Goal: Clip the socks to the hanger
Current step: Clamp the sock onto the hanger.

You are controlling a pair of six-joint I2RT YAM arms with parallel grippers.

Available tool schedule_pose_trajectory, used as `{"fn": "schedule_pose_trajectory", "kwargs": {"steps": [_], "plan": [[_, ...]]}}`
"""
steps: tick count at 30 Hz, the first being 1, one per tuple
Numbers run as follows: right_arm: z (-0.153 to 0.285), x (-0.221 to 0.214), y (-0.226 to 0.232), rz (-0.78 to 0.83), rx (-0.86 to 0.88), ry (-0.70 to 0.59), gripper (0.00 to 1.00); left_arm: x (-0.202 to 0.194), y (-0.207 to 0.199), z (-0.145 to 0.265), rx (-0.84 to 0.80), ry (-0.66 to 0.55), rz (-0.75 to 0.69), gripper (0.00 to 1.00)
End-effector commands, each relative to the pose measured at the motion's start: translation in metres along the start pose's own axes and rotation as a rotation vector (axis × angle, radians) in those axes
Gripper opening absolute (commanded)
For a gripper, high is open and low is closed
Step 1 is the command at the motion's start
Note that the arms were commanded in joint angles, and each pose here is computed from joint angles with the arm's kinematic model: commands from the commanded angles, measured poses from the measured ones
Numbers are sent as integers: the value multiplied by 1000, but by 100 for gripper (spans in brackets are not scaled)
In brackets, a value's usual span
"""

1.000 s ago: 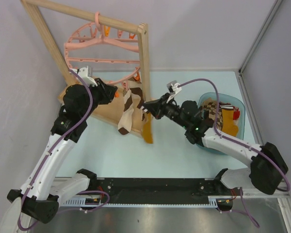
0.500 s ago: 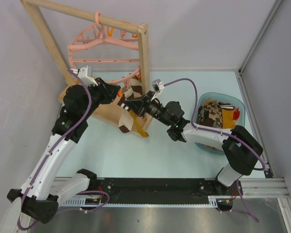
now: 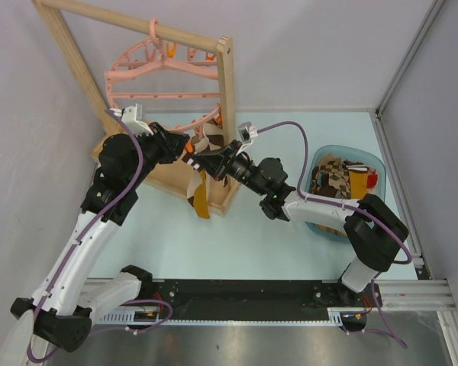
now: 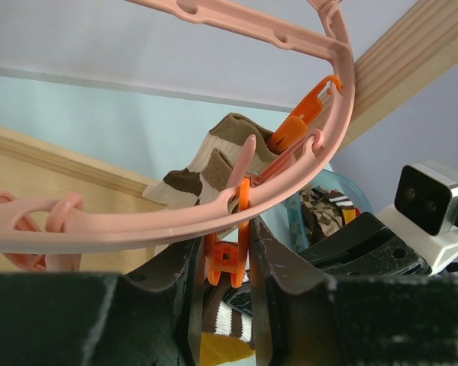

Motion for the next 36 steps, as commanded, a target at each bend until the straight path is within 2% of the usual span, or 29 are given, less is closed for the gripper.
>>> {"fn": "schedule_pose_trajectory", "kwargs": {"steps": [1,21,36], "plan": [[-11,25,29,15,96,-81,0,18,-16,5,-69,-72,13,0],[-17,32,36,15,123,-126,0,13,-23,5,-109,-51,52,0],[-16,31,53,28,167,-123,2,4,-9,1,-26,-30,73,0]]}}
Point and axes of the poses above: each gripper's point midway between its finger pads, its own z axis back along the fingers, its own y axis along the line the jaws close on, x = y × z, the point moved 1 cm from there along z, back along the fingers, and after that the axes turned 13 degrees about -z, right-handed, at the moved point
